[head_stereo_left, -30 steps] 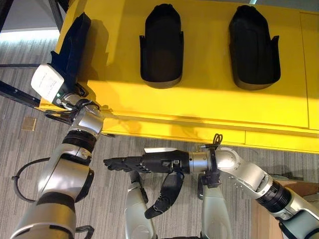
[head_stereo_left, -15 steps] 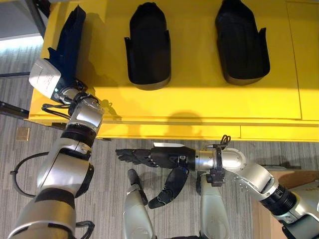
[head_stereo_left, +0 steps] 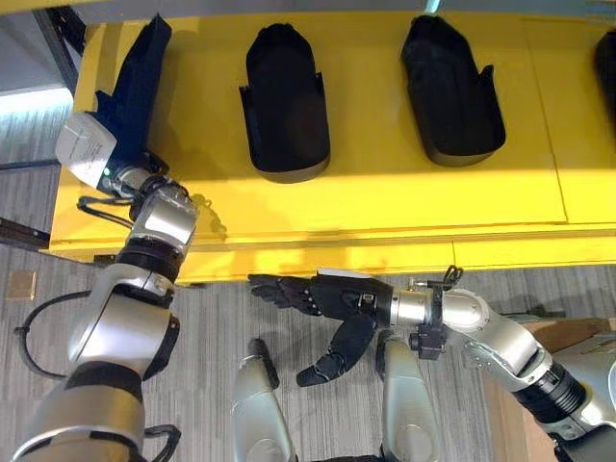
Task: Move parts from the plastic box to the shelf.
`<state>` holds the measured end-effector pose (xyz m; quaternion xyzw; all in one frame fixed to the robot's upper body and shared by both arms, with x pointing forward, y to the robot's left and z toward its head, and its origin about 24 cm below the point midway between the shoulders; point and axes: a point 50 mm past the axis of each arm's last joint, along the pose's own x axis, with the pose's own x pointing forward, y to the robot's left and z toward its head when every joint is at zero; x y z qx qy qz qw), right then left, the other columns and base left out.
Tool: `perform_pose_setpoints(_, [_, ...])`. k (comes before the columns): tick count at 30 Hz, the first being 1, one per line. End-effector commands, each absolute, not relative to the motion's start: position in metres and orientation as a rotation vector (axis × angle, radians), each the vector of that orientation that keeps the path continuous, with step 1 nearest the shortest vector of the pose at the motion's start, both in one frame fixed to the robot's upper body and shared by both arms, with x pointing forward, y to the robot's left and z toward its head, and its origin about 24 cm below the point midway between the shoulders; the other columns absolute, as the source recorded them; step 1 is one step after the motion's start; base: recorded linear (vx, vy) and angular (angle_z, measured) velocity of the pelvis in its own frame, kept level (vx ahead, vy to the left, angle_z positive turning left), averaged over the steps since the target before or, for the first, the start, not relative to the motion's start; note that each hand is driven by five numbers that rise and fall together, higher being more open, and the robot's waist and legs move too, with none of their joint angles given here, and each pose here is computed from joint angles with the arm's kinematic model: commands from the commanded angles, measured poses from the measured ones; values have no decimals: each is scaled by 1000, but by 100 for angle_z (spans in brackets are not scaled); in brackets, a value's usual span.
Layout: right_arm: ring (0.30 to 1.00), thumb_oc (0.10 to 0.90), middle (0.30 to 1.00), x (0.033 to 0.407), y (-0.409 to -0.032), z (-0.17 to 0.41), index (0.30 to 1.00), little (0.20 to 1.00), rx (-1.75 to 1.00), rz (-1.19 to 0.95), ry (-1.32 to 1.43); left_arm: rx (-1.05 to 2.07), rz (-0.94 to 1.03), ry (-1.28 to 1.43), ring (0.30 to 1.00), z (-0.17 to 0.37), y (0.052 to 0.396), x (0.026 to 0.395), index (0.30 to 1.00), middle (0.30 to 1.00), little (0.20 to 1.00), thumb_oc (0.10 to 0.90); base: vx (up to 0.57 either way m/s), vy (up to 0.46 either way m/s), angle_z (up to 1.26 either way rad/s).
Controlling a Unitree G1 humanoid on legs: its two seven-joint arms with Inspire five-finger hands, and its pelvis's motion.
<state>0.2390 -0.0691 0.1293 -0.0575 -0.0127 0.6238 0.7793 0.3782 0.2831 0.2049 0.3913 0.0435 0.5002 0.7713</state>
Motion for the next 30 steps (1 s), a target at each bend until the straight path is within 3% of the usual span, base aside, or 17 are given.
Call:
perform_pose_setpoints(1, [1000, 900, 1000, 219, -48, 167, 1000, 1000, -37, 1545, -302, 865, 1141, -60, 300, 249, 286, 377, 300, 300, 300, 400, 108, -374, -7])
perform_pose_setpoints(5, [1000, 900, 1000, 222, -33, 178, 1000, 1000, -74, 1564, -373, 827, 1152, -91, 300, 269, 291, 378, 300, 300, 300, 400, 19, -291, 28])
perform_pose_setpoints(14, [1000, 900, 1000, 223, -29, 193, 1000, 1000, -130, 1567, -404, 764, 1217, -116, 300, 282, 295, 376, 300, 300, 300, 400, 22, 14, 5])
perform_pose_setpoints(30, [1000, 900, 1000, 222, -31, 190, 1000, 1000, -157, 1584, -369, 574, 1260, -19, 300, 259, 296, 376, 300, 300, 300, 400, 8, 34, 0])
